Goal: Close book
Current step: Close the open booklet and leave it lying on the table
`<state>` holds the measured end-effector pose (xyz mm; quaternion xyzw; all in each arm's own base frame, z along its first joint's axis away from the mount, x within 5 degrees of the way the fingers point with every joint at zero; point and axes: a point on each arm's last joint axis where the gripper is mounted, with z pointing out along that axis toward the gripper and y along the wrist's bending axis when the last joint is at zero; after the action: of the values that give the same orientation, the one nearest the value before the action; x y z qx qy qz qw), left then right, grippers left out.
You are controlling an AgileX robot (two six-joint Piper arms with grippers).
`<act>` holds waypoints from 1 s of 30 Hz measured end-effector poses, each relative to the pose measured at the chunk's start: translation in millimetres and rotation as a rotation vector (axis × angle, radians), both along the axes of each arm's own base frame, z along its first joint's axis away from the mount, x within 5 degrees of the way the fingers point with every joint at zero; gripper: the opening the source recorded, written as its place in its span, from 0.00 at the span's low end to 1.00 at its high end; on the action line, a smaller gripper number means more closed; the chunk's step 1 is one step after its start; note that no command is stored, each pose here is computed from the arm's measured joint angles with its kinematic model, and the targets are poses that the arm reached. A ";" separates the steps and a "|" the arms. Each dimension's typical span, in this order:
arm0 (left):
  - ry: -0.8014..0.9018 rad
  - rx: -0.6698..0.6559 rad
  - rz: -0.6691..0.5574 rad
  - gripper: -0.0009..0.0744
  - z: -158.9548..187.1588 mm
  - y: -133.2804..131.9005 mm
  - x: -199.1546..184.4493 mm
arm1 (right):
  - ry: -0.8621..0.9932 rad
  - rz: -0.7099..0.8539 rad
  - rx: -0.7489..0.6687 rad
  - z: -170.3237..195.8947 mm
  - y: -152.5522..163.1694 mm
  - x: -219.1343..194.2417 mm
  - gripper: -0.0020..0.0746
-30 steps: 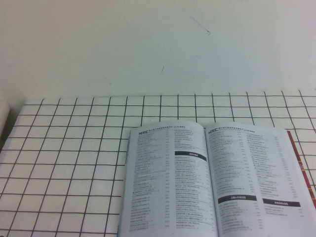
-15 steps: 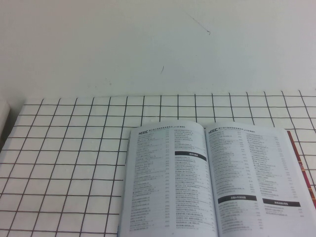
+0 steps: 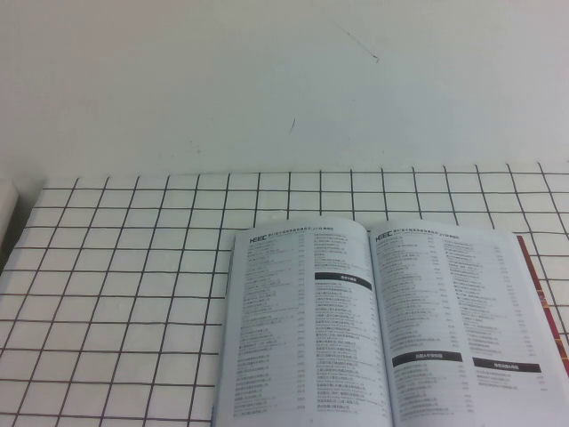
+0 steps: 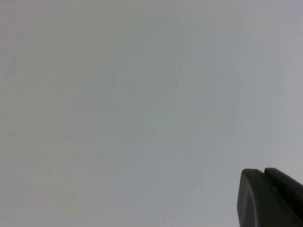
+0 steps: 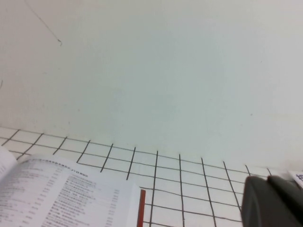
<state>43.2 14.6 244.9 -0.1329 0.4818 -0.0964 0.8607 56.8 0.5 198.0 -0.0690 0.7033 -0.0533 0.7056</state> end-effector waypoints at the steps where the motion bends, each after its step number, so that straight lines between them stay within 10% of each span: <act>1: -0.005 0.000 0.002 0.01 0.4 0.2 -0.3 | -0.007 0.002 -0.002 0.6 0.2 0.0 0.02; 16: -0.453 -0.095 -0.129 0.01 32.3 -2.6 -26.9 | -0.717 0.270 0.124 60.4 18.2 -26.0 0.02; 30: -0.550 0.217 0.014 0.01 182.0 -8.2 -113.3 | -1.014 0.171 0.443 201.9 -8.7 -100.7 0.02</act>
<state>-70.1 6.3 426.9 -0.0123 0.2370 -0.0710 0.9688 -43.9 -8.2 399.9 0.0585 0.2620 0.1267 0.9549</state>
